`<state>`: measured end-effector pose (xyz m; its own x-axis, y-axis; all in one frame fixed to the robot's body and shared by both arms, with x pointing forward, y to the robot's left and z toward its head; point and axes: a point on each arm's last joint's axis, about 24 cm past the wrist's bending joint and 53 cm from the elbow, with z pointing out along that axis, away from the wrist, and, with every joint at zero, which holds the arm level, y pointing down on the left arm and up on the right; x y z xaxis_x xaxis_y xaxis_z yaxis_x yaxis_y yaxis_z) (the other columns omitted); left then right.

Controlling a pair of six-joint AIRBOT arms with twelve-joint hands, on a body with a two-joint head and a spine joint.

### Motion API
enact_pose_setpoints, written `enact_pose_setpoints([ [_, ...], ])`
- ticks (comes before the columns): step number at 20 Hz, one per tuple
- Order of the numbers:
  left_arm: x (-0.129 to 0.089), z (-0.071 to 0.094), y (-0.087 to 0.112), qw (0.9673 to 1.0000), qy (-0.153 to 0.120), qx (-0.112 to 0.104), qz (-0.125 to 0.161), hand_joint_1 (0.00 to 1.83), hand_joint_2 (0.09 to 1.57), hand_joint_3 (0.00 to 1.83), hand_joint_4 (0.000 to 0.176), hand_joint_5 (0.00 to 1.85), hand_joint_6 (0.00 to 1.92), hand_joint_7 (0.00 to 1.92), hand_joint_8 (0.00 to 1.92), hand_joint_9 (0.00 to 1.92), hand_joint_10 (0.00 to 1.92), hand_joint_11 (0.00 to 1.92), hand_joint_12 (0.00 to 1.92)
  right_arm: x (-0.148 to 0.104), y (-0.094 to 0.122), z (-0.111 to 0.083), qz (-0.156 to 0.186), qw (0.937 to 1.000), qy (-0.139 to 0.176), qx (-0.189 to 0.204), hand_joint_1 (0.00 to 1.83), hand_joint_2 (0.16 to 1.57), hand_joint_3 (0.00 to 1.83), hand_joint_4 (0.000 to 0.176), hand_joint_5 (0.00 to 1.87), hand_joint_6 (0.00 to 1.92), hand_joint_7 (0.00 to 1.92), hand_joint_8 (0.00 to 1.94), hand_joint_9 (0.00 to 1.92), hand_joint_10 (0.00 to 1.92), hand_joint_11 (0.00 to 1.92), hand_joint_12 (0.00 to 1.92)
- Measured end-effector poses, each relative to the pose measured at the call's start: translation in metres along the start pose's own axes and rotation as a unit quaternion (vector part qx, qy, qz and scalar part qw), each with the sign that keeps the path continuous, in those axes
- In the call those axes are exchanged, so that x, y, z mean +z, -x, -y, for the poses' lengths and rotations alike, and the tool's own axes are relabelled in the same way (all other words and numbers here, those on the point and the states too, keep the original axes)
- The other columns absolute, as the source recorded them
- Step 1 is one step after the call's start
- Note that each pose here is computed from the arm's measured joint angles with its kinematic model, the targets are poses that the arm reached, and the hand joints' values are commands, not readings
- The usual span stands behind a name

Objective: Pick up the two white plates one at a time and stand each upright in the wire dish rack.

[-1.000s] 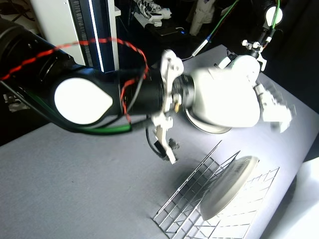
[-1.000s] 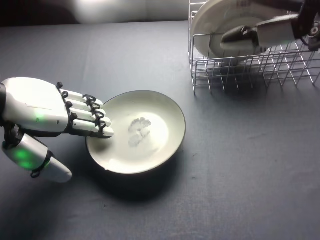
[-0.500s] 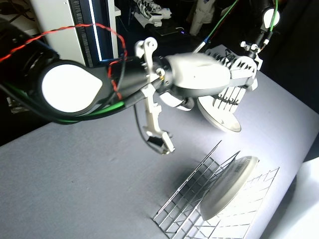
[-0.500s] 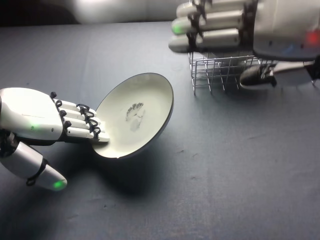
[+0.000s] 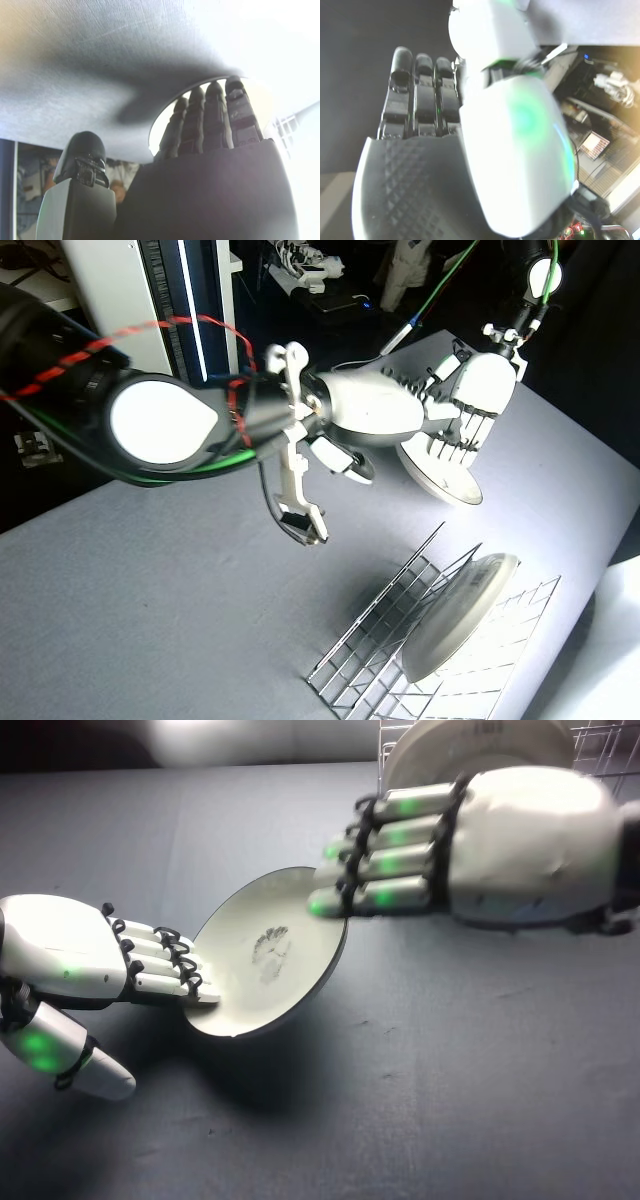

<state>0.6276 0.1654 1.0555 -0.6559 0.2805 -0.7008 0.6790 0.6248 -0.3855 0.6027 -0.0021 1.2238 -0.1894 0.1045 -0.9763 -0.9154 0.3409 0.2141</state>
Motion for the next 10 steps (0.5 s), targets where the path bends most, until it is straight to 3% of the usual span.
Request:
enact_pose_setpoints([
  [6,0.0,0.0,0.0,1.0,-0.001,-0.001,0.0,0.0,1.22,0.0,0.0,0.03,0.01,0.01,0.0,0.0,0.0,0.0,0.0,0.041,-0.032,0.01,-0.026,0.9994,-0.014,0.019,1.75,1.09,0.01,0.0,0.19,0.01,0.19,0.01,0.23,0.02,0.0,1.07],
  [10,0.001,0.0,0.0,1.0,-0.002,0.0,0.0,0.0,1.22,0.0,0.0,0.02,0.01,0.0,0.0,0.0,0.0,0.0,0.0,0.066,-0.051,0.015,-0.034,0.9975,-0.033,0.053,1.73,1.11,0.01,0.0,0.22,0.01,0.22,0.0,0.24,0.01,0.0,1.09],
])
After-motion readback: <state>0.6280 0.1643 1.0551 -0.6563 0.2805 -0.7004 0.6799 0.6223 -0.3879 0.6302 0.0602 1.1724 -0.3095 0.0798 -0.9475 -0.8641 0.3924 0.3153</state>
